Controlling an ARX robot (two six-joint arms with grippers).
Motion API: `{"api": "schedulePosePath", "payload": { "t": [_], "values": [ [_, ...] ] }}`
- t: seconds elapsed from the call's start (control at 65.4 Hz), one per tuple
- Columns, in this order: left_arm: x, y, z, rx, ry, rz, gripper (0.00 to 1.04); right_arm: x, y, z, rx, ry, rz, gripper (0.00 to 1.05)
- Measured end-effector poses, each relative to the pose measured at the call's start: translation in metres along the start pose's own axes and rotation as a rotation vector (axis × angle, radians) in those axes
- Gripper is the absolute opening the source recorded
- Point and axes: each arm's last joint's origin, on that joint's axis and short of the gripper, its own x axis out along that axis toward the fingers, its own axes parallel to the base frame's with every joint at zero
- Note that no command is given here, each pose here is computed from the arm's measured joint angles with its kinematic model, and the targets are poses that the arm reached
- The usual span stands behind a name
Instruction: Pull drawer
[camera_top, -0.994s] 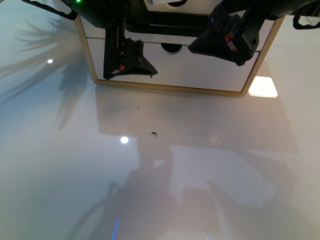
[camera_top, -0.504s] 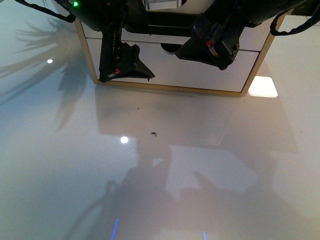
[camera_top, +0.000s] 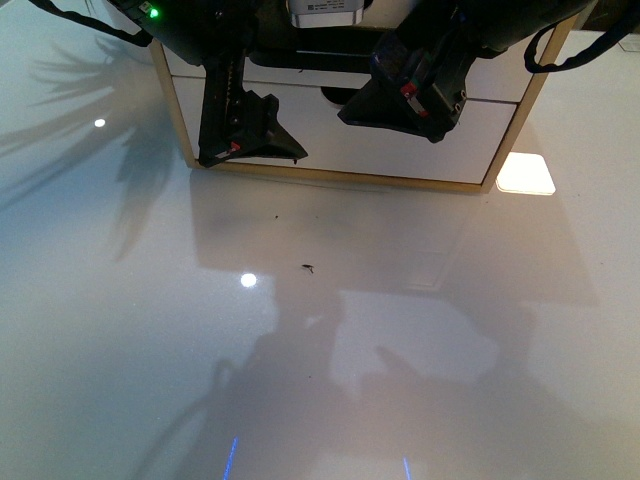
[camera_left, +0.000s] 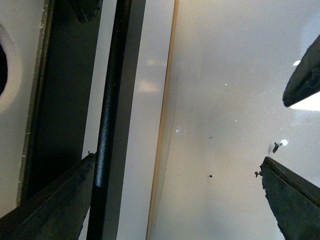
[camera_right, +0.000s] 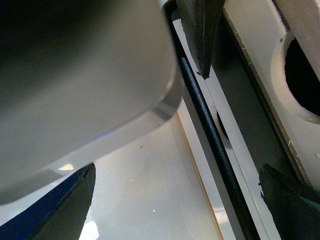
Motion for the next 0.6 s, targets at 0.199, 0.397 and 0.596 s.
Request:
{"api": "schedulePosePath", "payload": {
  "t": [0.199,0.397,0.596],
  "values": [
    [0.000,0.000,-0.001,0.005,-0.001,0.001,0.97,-0.004,-0.003,-0.007,0.012,0.013,0.020,0.96],
    [0.002,0.000,-0.002,0.017,0.000,-0.001,0.97,-0.006,-0.007,-0.017,-0.026,0.042,-0.004,0.96],
    [0.003,-0.002,-0.003,0.038,0.009,-0.012,0.97,-0.006,-0.007,-0.022,-0.084,0.072,-0.012,0.96]
  ]
}}
